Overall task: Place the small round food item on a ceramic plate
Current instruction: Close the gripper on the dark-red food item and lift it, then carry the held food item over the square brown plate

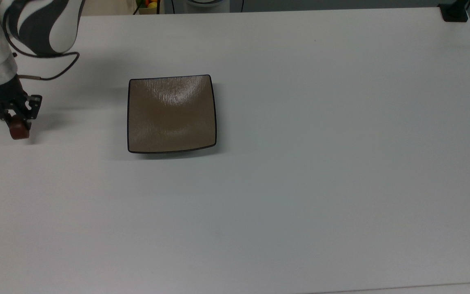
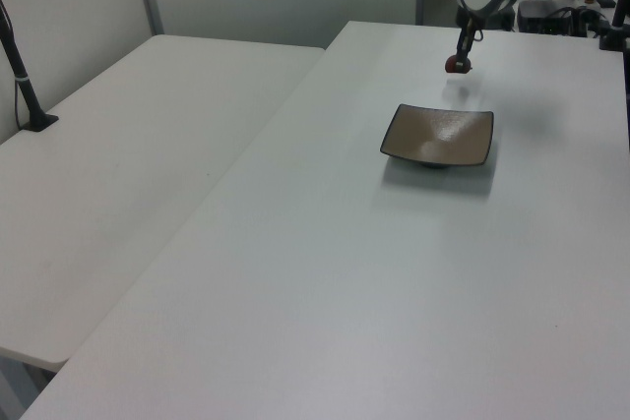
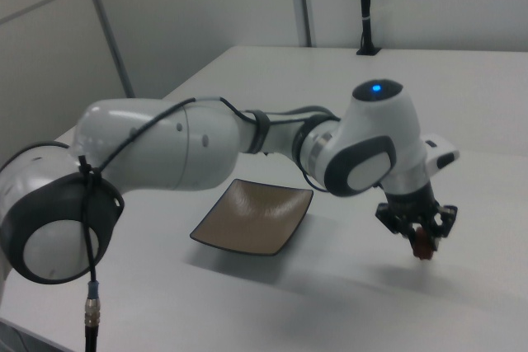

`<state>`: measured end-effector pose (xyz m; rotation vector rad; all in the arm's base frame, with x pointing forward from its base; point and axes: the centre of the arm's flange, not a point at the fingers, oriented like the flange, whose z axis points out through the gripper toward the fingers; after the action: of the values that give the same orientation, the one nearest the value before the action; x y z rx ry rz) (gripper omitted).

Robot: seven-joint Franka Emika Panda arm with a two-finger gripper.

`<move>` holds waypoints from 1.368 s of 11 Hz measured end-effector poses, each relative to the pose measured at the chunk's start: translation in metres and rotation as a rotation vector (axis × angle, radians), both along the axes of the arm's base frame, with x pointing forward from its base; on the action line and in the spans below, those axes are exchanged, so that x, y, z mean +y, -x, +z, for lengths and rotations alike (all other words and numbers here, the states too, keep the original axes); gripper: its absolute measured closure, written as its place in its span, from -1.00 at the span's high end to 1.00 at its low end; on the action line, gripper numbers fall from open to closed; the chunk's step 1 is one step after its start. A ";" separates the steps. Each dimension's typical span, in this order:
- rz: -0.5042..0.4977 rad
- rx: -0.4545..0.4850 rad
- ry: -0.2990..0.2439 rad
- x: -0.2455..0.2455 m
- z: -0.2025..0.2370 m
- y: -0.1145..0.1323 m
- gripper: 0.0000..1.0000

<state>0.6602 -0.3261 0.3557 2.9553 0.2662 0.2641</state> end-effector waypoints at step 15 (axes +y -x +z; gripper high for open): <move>0.154 0.233 -0.202 0.210 0.146 0.060 -0.21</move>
<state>0.6005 -0.1159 0.5017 3.1709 0.5271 -0.0396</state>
